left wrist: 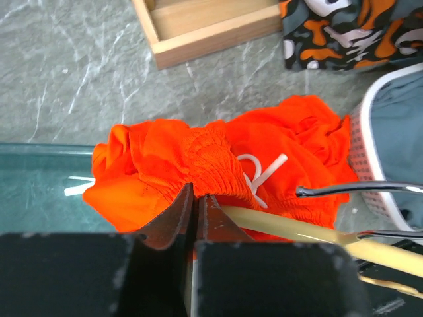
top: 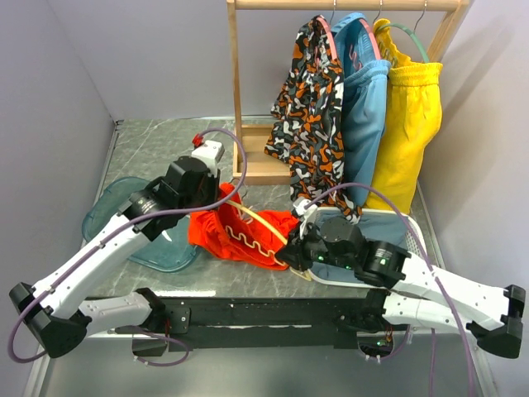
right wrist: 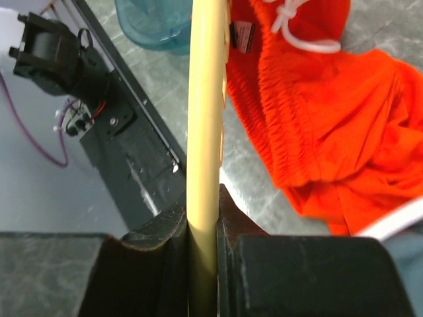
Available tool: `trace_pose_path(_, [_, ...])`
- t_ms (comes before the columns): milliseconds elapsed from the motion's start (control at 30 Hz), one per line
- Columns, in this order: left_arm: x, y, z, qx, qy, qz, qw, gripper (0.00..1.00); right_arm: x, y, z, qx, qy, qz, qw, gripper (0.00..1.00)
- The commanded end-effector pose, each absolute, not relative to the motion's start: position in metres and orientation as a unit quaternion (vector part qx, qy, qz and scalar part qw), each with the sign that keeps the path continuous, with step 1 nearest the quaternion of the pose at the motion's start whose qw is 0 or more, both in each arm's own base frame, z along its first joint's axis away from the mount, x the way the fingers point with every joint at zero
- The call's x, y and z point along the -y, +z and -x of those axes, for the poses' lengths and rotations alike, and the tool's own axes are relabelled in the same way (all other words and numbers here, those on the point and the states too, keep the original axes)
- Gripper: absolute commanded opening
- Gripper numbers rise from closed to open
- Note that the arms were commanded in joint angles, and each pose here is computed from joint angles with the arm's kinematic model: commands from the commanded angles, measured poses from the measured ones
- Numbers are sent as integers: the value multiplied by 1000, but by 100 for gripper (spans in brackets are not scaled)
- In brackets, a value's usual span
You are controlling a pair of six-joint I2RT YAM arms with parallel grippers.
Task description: Place the shorts on the hanger
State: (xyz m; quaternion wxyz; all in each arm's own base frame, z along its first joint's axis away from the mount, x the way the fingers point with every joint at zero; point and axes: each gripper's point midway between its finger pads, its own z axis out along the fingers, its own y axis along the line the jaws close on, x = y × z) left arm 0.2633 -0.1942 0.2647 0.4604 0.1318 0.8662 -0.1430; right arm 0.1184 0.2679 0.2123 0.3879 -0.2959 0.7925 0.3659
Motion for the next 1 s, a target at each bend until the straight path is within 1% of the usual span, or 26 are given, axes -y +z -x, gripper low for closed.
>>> trace_pose_path(0, [200,265,-257,-857,-173,-117,470,10,-293,241,-135,-729,429,255,470,0])
trace_pose_path(33, [198,262,-257,-859,-169,-115,469,15,-297,245,-137,-717,440,249,480,0])
trace_pose_path(67, [196,258,-257,-862,-164,-112,466,26,-299,232,-137,-723,436,251,473,0])
trace_pose_path(133, [192,259,-257,-863,-158,-104,469,31,-300,226,-145,-728,425,239,482,0])
trace_pose_path(167, [190,263,-256,-859,-162,-102,475,43,-301,223,-146,-731,421,238,481,0])
trace_pose_path(200, [190,266,-255,-856,-165,-100,479,48,-302,218,-148,-735,418,237,479,0])
trace_pose_path(233, [189,268,-254,-854,-167,-102,482,52,-304,218,-148,-734,419,237,480,0])
trace_pose_path(267, [188,274,-252,-849,-172,-102,489,58,-304,215,-148,-736,417,237,478,0])
trace_pose_path(367, [185,281,-244,-842,-181,-115,495,64,-303,212,-151,-740,412,233,479,0])
trace_pose_path(500, [184,284,-233,-833,-196,-136,500,65,-303,210,-151,-742,410,232,477,0])
trace_pose_path(600, [195,292,-220,-811,-242,-168,505,65,-305,209,-152,-742,409,234,477,0])
trace_pose_path(733, [208,307,-219,-784,-280,-176,525,66,-308,211,-152,-743,406,238,476,0])
trace_pose_path(967, [215,294,-247,-809,-239,-147,517,66,-309,211,-154,-745,401,239,476,0])
